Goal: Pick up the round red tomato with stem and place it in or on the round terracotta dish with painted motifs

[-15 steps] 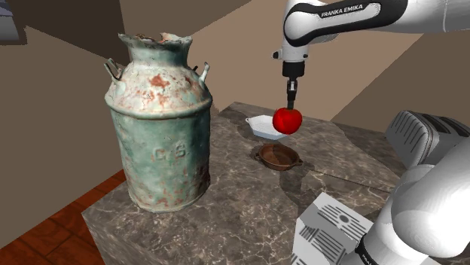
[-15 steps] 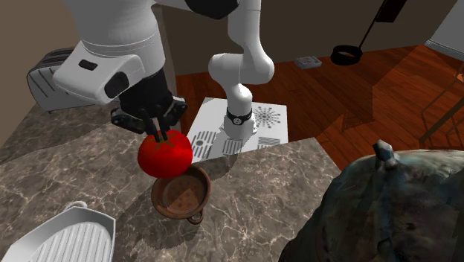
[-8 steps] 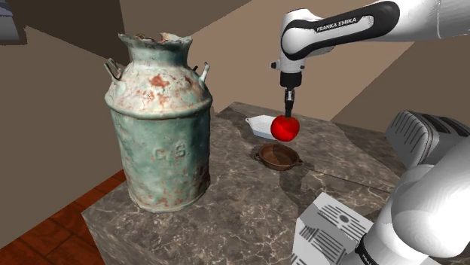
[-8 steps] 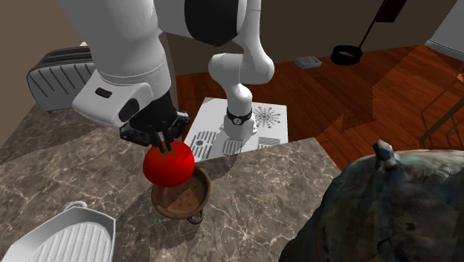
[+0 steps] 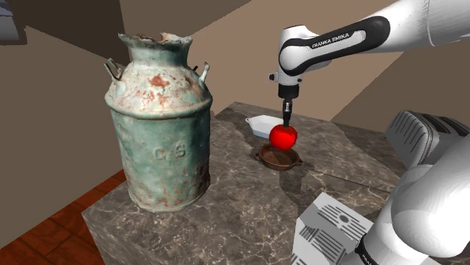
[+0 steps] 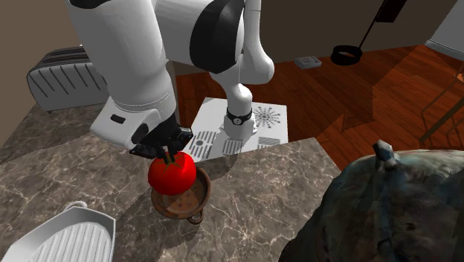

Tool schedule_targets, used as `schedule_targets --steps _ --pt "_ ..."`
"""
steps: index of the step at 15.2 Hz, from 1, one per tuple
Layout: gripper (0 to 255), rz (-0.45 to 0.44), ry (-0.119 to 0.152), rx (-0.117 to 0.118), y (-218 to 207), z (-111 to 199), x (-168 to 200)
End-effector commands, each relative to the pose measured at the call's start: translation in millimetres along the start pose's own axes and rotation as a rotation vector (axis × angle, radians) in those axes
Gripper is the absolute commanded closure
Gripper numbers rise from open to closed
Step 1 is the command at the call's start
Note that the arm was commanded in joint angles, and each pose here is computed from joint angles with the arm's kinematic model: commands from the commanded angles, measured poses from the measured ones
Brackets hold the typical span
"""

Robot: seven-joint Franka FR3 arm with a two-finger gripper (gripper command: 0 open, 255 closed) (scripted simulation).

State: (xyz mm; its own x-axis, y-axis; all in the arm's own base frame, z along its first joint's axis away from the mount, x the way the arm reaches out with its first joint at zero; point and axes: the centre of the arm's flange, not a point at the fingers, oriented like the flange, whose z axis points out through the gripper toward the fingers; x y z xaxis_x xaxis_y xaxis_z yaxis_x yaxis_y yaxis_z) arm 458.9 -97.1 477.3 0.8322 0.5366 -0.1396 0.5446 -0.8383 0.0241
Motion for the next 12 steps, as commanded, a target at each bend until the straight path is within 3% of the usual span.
schedule_targets --steps 1,5,12 --pt "255 0.0 0.001 0.0 -1 10 2" --pt "255 0.0 0.001 0.0 -1 30 5" --pt "255 0.0 0.001 0.0 -1 30 5"
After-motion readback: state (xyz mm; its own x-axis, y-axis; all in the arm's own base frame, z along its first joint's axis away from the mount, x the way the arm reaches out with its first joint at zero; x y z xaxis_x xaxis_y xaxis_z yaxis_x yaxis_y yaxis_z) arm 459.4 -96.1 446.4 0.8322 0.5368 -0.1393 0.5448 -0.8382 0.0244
